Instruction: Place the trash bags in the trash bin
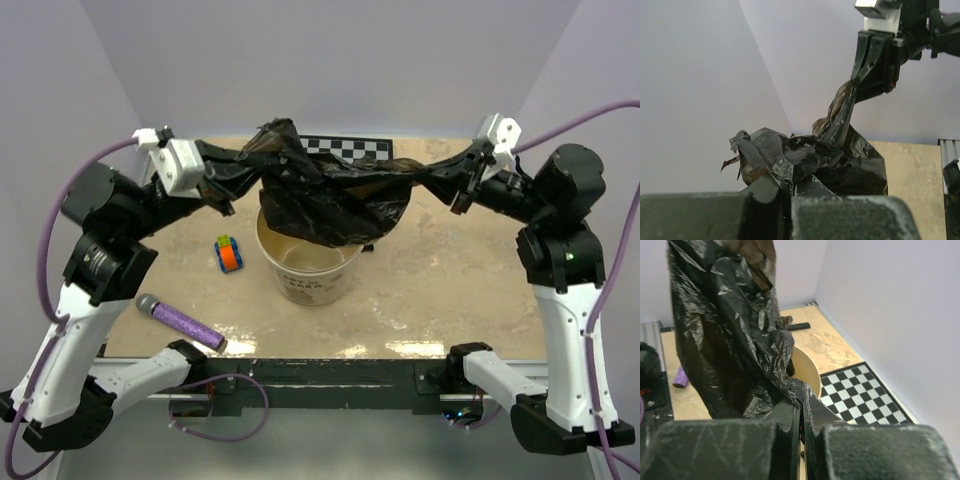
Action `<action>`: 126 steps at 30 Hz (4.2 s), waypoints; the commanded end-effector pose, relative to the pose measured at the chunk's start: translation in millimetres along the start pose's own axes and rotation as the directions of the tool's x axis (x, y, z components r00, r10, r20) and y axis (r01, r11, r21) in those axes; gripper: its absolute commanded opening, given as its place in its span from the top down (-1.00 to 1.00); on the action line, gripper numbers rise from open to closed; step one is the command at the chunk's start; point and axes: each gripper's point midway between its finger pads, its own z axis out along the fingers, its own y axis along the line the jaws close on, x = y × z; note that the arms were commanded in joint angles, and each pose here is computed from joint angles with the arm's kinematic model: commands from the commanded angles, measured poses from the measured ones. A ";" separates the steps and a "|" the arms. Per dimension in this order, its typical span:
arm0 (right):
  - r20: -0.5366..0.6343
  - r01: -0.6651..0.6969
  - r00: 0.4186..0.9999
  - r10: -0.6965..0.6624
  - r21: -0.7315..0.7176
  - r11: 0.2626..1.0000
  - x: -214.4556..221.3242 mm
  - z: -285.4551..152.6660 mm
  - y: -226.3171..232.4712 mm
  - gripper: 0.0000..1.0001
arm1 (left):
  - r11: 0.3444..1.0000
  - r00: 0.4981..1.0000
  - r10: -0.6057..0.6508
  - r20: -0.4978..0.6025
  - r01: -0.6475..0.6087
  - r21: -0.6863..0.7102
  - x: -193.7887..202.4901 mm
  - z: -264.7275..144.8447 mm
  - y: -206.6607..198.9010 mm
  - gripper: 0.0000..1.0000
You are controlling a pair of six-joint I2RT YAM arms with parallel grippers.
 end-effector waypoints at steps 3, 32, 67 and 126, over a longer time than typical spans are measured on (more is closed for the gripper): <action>-0.029 -0.004 1.000 0.001 -0.091 0.996 -3.1 -14.6 31.3 1.00 | 0.999 0.997 0.031 -0.065 -0.029 0.033 27.2 -13.0 -11.3 1.00; -0.075 -0.106 0.992 0.101 -0.068 0.992 65.8 92.9 -19.0 1.00 | 0.810 0.861 0.224 -0.457 -0.425 -0.404 128.5 -54.4 99.1 1.00; -0.408 -0.359 0.850 0.333 0.013 0.933 238.1 123.5 -59.9 1.00 | 0.990 0.706 0.120 -0.698 -0.138 0.031 311.8 -111.4 59.9 1.00; -0.250 0.239 0.894 -0.372 -0.435 0.868 155.3 172.5 44.4 0.01 | 0.989 0.798 0.050 -0.601 -0.123 -0.080 220.4 -93.3 74.4 0.25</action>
